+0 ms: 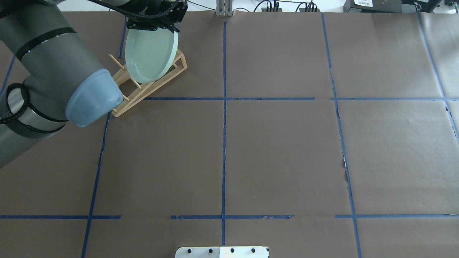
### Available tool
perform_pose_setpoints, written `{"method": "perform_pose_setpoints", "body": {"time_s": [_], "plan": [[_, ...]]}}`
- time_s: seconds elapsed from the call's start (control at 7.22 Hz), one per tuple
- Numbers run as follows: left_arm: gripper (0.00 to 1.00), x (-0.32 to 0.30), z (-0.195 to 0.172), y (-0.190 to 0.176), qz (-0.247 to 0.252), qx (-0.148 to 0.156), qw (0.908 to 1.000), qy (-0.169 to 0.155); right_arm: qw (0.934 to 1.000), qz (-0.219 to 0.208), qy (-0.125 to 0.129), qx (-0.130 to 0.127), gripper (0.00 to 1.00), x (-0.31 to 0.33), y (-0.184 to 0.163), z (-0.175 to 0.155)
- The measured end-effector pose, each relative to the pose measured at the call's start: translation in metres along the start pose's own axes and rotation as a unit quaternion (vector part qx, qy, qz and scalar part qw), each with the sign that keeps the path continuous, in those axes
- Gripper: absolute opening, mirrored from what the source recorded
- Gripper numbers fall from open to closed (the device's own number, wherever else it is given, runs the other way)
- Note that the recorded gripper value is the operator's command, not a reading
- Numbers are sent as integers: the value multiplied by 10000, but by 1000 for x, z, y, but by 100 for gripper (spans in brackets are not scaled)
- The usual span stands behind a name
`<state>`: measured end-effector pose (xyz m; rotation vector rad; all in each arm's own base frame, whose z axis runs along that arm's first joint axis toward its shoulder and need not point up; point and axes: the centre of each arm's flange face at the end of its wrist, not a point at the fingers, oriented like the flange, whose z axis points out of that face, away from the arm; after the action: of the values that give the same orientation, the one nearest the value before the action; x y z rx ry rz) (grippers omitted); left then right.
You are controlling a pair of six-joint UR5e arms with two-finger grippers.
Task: Place plate on rack
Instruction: 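Lift the plate with the left gripper and tilt it upright, then carry the upright plate above the wooden rack's pegs with the left gripper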
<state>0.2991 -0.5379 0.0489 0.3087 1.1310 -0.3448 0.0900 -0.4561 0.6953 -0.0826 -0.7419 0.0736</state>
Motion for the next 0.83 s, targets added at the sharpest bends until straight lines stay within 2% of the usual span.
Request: {"method": "perform_pose_setpoints", "body": {"time_s": [0.14, 0.28, 0.42, 0.55, 0.83], "plan": [[0, -10, -4, -18, -357, 220, 9985, 348, 10000, 0, 0, 0, 100, 0, 0, 0], [0, -23, -7, -34, -835, 395, 9931, 728, 10000, 0, 0, 0, 100, 0, 0, 0], [0, -40, -11, -46, -1418, 516, 9814, 1188, 10000, 0, 0, 0, 100, 0, 0, 0], [0, -58, -12, -53, -1949, 625, 9651, 1631, 10000, 0, 0, 0, 100, 0, 0, 0], [0, -86, -5, -67, -2843, 875, 9237, 2415, 10000, -3, 0, 0, 100, 0, 0, 0]]}}
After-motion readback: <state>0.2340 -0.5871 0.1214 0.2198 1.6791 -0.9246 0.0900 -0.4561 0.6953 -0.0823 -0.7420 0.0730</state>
